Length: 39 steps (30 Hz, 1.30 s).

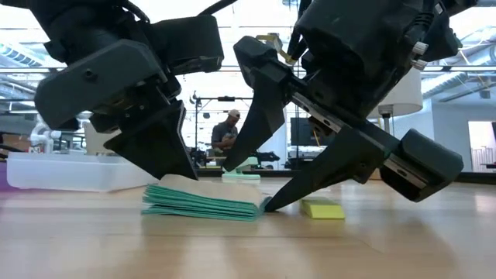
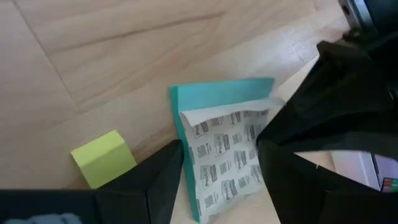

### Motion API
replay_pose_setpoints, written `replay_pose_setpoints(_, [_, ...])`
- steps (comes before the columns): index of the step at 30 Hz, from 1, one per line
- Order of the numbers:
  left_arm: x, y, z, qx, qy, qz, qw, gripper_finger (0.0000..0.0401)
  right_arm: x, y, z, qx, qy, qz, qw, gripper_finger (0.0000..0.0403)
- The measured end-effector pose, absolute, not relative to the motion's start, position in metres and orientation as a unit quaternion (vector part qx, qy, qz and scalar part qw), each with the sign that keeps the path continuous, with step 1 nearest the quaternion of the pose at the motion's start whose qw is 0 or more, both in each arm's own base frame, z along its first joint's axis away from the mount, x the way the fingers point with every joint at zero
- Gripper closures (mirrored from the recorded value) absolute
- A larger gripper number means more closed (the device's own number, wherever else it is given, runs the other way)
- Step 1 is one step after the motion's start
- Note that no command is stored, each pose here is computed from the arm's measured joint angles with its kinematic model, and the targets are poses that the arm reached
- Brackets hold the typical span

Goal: Pack school essentials
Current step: Put the blue sticky note into the purple supply box

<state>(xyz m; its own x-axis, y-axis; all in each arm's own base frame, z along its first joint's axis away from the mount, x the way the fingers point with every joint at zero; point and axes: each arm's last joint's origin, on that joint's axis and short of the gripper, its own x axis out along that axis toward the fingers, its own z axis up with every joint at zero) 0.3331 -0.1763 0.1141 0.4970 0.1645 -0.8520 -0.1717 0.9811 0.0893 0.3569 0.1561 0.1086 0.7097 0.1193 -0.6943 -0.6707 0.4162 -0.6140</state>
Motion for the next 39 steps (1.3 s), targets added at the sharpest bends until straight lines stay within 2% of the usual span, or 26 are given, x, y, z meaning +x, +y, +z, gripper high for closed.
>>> replay_pose_setpoints(27, [0.3331,-0.1761,0.1137,-0.001,0.491,0.096,0.866,0.0382,0.3568,0.1567,0.1083,-0.504,0.282,0.237,0.781,0.03])
replay_pose_setpoints(39, [0.3331,-0.1761,0.1137,0.001,0.491,0.095,0.866,0.0382,0.3559,0.1584,0.1102,-0.52,0.276,0.239,0.773,0.031])
